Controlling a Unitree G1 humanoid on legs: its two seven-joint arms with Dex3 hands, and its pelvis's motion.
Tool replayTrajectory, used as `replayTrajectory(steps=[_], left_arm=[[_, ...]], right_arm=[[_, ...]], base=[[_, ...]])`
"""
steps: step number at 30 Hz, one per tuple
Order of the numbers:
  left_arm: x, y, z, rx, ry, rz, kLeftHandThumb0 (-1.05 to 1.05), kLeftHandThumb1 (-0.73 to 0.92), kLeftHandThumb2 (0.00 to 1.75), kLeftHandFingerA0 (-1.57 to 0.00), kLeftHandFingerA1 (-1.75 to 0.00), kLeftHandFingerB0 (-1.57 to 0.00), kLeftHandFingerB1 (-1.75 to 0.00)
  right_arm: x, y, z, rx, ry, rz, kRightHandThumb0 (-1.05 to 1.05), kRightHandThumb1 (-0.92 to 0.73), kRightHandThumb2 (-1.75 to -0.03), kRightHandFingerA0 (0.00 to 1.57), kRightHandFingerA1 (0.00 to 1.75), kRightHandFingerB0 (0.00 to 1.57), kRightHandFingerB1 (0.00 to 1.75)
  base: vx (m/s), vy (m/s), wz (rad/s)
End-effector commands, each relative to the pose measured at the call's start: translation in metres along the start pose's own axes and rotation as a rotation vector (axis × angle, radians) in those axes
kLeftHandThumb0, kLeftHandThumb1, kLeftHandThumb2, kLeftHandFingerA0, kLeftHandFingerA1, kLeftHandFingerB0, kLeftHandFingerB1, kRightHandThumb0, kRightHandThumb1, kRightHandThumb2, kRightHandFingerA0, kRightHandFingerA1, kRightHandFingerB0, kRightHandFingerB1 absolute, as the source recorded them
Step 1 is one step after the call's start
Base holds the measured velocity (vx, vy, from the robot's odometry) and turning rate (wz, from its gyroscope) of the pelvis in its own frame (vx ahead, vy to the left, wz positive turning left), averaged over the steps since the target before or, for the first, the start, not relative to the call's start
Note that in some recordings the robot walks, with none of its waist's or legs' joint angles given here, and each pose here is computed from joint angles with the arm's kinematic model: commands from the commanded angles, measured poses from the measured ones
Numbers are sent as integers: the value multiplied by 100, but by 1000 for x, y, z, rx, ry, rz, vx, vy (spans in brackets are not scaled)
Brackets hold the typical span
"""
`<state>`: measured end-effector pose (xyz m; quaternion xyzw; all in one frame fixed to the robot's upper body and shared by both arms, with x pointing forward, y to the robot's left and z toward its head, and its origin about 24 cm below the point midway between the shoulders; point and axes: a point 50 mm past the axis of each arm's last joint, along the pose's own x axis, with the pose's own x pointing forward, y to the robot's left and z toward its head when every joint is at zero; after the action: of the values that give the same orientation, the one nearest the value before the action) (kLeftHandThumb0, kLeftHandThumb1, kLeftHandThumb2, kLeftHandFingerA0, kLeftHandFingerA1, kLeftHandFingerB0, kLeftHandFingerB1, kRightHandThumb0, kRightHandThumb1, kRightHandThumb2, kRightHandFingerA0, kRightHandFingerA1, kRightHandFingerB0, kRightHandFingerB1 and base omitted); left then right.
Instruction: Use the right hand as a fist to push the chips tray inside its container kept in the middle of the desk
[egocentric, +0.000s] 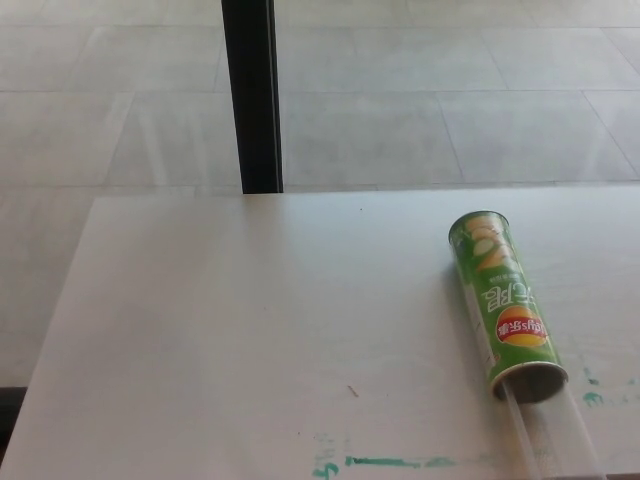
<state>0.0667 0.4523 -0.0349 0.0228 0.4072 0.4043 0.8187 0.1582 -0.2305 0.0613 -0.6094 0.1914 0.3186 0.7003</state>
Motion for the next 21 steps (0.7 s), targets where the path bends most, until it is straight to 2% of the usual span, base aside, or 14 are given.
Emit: replayTrajectory(steps=[1, 2, 3, 4, 6, 7, 8, 10, 11, 12, 13, 15, 17, 21], left_arm=[[-1, 7, -3, 14, 3, 41, -53, 82, 65, -54, -68, -44, -51], [-2, 8, -2, 20, 2, 41, -54, 82, 65, -52, -62, -44, -49], [-2, 8, -2, 22, 0, 38, -55, 63, 98, -48, -68, -39, -59], [-2, 8, -2, 15, -2, 36, -54, 81, 64, -52, -65, -43, -49], [-1, 8, -1, -12, 0, 32, -53, 81, 64, -48, -64, -40, -49], [-1, 8, -1, 1, -1, 36, -53, 82, 64, -51, -67, -43, -50], [-2, 8, 0, -10, -6, 35, -53, 82, 65, -49, -67, -40, -50], [-2, 8, 0, 2, -10, 37, -52, 83, 65, -51, -66, -41, -49], [-2, 9, -1, -2, -9, 40, -52, 83, 65, -52, -66, -44, -49], [-2, 9, -1, -4, -8, 42, -52, 83, 65, -52, -66, -44, -49], [-2, 10, 1, -4, -15, 52, -53, 83, 65, -52, -61, -42, -47], [-2, 9, 1, -19, -18, 52, -53, 83, 65, -53, -63, -43, -48], [-1, 9, 1, -45, -18, 46, -52, 84, 65, -53, -66, -43, -50], [-1, 9, 5, -49, -21, 54, -53, 84, 65, -55, -64, -44, -49]], right_arm=[[10, -7, -14, -170, 178, -155, -91, -67, -61, 102, 110, 58, 66], [11, -7, -13, -169, 173, -160, -84, -50, -108, 95, 106, 44, 67], [12, -8, -12, -170, 170, -164, -91, -71, -62, 99, 112, 51, 69], [13, -10, -10, -169, 169, -173, -91, -70, -61, 104, 115, 50, 69], [14, -12, -8, -159, 165, -189, -91, -69, -61, 96, 112, 50, 70], [15, -14, -7, -159, 158, -206, -90, -68, -62, 105, 120, 52, 71], [16, -15, -6, -156, 157, -202, -89, -69, -61, 86, 115, 48, 69], [17, -18, -4, -152, 154, -212, -88, -68, -61, 94, 112, 48, 68], [19, -20, -3, -139, 148, -230, -86, -48, -98, 92, 108, 47, 71], [19, -21, -2, -132, 148, -237, -86, -48, -98, 92, 108, 47, 71], [22, -23, 1, -123, 119, -259, -86, -68, -61, 103, 117, 45, 70], [24, -24, 4, -103, 113, -270, -88, -71, -61, 91, 113, 39, 71], [25, -23, 7, -85, 93, -286, -89, -71, -62, 106, 112, 40, 70], [27, -20, 11, -35, 68, -292, -89, -68, -61, 108, 112, 41, 75]], base=[[0, 0, 0], [0, 0, 0], [0, 0, 0], [0, 0, 0], [0, 0, 0], [0, 0, 0], [0, 0, 0], [0, 0, 0], [0, 0, 0], [0, 0, 0], [0, 0, 0], [0, 0, 0], [0, 0, 0], [0, 0, 0]])
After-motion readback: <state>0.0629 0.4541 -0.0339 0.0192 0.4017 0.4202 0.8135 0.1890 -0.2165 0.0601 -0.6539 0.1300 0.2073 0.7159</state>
